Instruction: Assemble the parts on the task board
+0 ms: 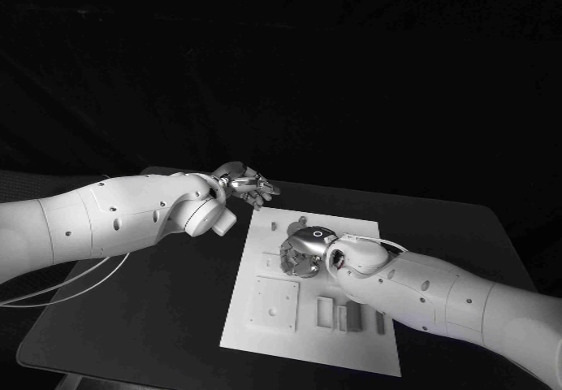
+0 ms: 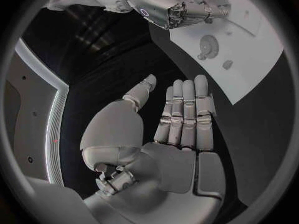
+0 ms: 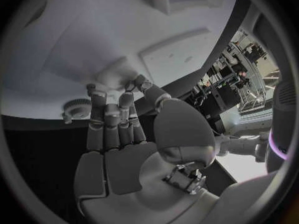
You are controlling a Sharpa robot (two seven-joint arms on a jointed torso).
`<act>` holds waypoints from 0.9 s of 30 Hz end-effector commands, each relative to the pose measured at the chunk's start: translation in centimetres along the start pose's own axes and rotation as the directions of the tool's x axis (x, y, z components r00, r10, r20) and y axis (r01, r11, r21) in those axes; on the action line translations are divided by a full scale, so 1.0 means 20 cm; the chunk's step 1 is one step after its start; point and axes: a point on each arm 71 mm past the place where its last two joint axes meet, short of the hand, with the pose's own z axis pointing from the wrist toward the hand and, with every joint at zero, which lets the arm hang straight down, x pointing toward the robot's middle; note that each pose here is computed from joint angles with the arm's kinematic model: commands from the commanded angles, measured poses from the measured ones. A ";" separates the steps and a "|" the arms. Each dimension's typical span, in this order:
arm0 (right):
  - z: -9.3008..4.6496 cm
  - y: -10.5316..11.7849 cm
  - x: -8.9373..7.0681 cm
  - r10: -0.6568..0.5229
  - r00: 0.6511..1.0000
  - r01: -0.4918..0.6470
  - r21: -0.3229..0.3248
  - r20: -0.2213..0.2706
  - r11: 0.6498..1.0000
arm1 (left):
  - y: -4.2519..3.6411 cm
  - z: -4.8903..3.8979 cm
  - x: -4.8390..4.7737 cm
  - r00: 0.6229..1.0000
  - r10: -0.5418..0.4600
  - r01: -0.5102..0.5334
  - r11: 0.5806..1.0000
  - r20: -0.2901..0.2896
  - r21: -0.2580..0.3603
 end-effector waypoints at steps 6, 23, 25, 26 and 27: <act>-0.04 -0.04 -0.03 0.081 0.995 -0.084 0.051 0.060 0.995 | 0.013 -0.003 -0.034 1.000 -0.020 0.020 1.000 0.007 0.007; -0.13 -0.15 -0.13 0.236 0.955 -0.257 0.102 0.180 0.961 | 0.072 -0.021 -0.031 0.998 0.015 -0.021 0.995 -0.054 -0.102; -0.14 -0.16 -0.15 0.244 0.951 -0.266 0.099 0.191 0.959 | 0.081 -0.025 -0.021 0.996 0.032 -0.041 0.992 -0.080 -0.120; -0.15 -0.17 -0.15 0.253 0.947 -0.276 0.099 0.199 0.956 | 0.086 -0.026 -0.014 0.994 0.043 -0.056 0.990 -0.098 -0.131; -0.15 -0.17 -0.16 0.257 0.944 -0.281 0.098 0.207 0.955 | 0.091 -0.027 -0.007 0.992 0.054 -0.071 0.987 -0.116 -0.144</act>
